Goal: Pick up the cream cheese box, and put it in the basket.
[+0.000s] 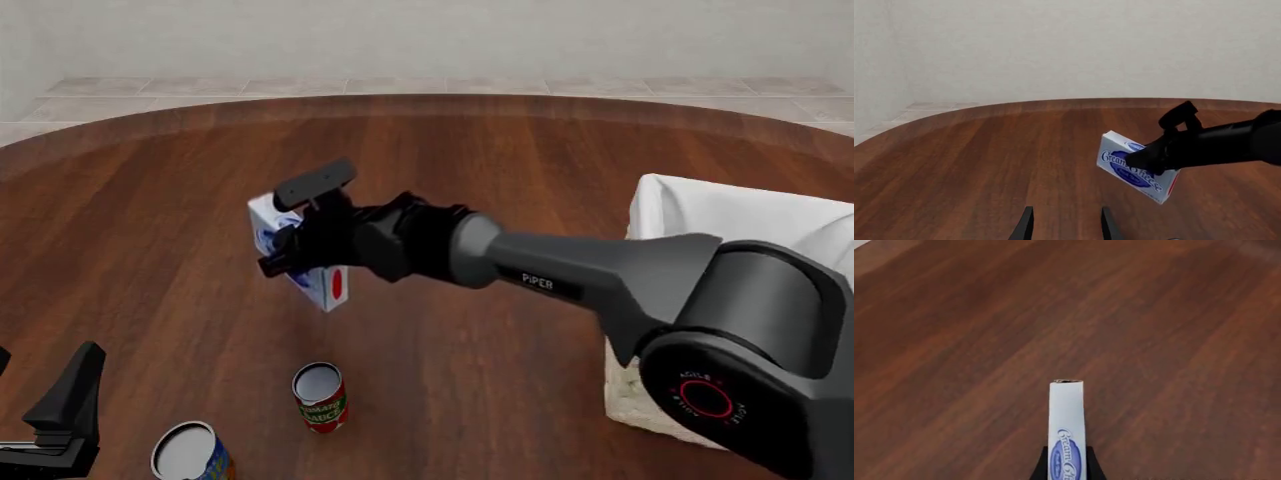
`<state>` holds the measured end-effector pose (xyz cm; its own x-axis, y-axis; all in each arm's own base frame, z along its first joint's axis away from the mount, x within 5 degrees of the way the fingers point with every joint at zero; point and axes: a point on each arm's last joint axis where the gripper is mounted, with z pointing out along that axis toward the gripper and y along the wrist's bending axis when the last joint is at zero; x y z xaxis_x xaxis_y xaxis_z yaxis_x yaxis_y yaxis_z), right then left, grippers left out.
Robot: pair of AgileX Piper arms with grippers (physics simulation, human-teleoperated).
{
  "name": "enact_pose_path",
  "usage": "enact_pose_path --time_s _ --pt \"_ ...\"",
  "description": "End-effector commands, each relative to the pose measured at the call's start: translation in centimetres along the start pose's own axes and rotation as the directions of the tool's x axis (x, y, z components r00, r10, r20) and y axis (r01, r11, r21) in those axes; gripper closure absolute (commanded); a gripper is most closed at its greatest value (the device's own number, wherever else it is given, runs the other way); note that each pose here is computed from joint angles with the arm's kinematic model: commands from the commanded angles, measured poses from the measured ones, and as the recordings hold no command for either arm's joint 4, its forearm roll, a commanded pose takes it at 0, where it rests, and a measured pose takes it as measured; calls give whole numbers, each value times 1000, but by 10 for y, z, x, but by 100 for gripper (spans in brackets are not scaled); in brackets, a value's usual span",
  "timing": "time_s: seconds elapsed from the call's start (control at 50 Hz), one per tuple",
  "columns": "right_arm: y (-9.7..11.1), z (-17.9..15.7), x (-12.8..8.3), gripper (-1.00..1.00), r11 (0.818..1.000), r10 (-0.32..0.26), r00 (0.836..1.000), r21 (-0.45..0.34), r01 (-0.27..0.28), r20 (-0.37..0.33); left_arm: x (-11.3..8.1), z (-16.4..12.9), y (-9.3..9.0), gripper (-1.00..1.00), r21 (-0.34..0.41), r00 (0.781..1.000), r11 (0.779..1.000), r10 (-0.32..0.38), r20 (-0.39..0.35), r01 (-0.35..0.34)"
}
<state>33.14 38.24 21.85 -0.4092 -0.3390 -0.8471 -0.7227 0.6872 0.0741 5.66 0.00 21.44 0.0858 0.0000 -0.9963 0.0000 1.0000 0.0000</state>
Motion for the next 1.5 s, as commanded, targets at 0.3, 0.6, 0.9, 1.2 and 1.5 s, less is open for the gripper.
enact_pose_path --time_s 0.3,0.6,0.9,1.2,1.5 --pt "-3 -30 -16 100 1000 15 998 2 -15 60 0 0 0 -100 0 1000 1000 0 0 0" --pt "-4 -49 -26 100 1000 3 997 4 -4 80 0 0 0 -100 0 1000 1000 0 0 0" --pt "-5 -65 -34 100 1000 -2 995 7 2 99 0 0 0 -100 0 1000 1000 0 0 0" --pt "-15 -73 -41 100 1000 -8 994 28 5 108 0 0 0 -100 0 1000 1000 0 0 0" --pt "-35 -74 -45 100 998 15 994 63 -22 110 0 0 0 -100 0 1000 1000 0 0 0"
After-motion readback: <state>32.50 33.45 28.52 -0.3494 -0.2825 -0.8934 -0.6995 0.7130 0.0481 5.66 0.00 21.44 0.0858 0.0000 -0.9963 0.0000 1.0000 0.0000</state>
